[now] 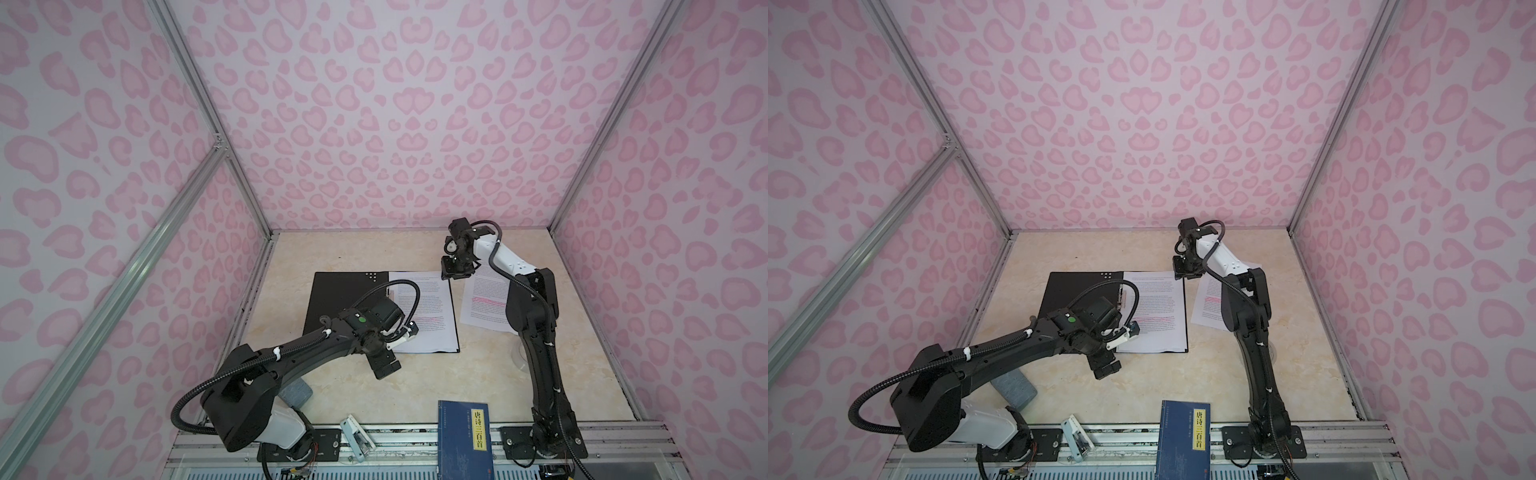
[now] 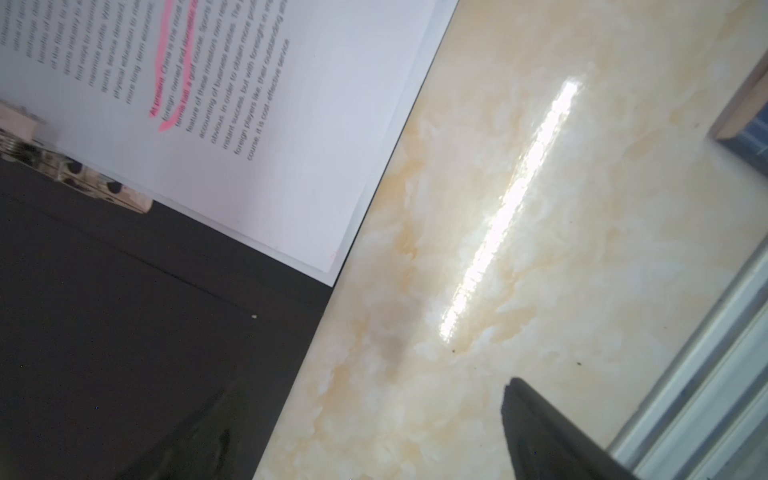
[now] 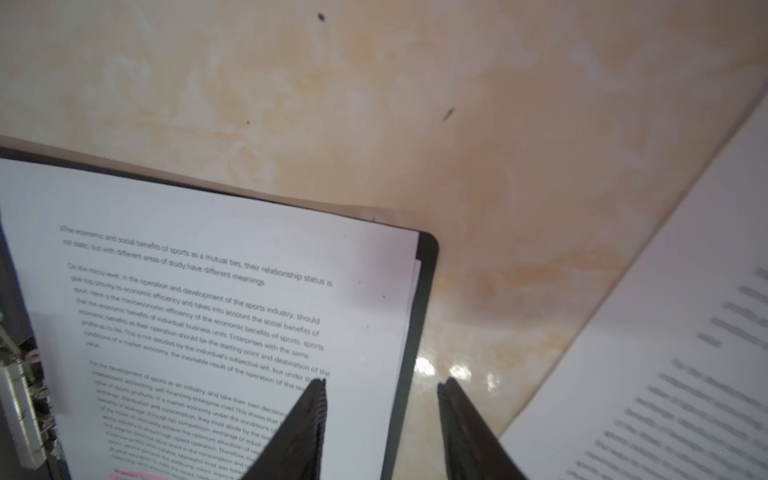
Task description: Put the files into the folder
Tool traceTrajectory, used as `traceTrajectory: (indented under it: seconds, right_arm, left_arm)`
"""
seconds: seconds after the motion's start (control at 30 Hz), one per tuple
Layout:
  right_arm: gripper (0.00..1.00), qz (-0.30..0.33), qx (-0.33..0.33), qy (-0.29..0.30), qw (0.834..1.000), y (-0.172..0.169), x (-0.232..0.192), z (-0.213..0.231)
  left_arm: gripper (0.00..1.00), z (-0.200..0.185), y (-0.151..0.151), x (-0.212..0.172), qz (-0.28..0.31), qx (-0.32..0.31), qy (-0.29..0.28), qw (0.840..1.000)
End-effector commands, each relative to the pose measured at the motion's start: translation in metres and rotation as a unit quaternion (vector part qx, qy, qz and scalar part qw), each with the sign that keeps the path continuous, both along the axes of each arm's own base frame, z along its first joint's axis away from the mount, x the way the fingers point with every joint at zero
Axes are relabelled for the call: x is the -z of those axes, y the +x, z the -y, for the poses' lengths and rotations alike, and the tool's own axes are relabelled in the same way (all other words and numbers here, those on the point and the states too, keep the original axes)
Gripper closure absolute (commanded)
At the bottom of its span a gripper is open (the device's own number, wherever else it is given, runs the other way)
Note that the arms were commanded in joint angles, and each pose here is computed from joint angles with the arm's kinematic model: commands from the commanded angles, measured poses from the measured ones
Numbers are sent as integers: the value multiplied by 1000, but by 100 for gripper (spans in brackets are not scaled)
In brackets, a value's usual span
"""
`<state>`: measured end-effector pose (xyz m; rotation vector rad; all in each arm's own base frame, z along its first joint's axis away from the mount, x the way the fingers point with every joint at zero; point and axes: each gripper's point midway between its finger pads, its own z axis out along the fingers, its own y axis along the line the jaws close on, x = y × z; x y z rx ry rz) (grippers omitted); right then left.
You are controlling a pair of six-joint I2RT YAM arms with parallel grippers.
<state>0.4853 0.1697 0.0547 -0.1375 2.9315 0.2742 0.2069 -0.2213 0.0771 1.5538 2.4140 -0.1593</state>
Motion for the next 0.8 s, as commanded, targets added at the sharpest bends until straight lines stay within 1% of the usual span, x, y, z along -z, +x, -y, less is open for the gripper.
traceTrajectory:
  seconds: [0.0,0.1,0.17,0.3,0.33,0.37,0.4,0.5,0.57,0.77]
  right_arm:
    - [49,36,67,-28,997,1,-18,46]
    - [44,57,147,-8,987,-8,-32,99]
    - [40,53,199,13,979,-19,-32,135]
    - [38,33,260,14,965,-44,-20,187]
    - [37,25,277,10,961,-55,-13,200]
    - [37,24,291,8,956,-61,-10,210]
    - [37,23,305,7,952,-67,-8,219]
    - [37,31,343,9,939,-80,-4,243]
    - [37,29,356,9,934,-87,0,253]
    - [37,16,351,30,936,-88,15,253]
  left_arm:
    - [3,10,7,-20,-1,-23,-24,999]
    - [3,23,25,-36,13,-39,-47,998]
    - [3,33,41,-47,20,-58,-62,996]
    - [3,51,67,-64,15,-92,-94,991]
    - [3,56,72,-67,11,-98,-102,990]
    - [3,58,75,-65,3,-103,-105,989]
    - [3,65,83,-74,7,-107,-119,987]
    - [3,75,92,-71,-7,-117,-126,985]
    - [3,79,96,-69,-17,-123,-131,984]
    - [3,95,110,-63,-39,-128,-142,981]
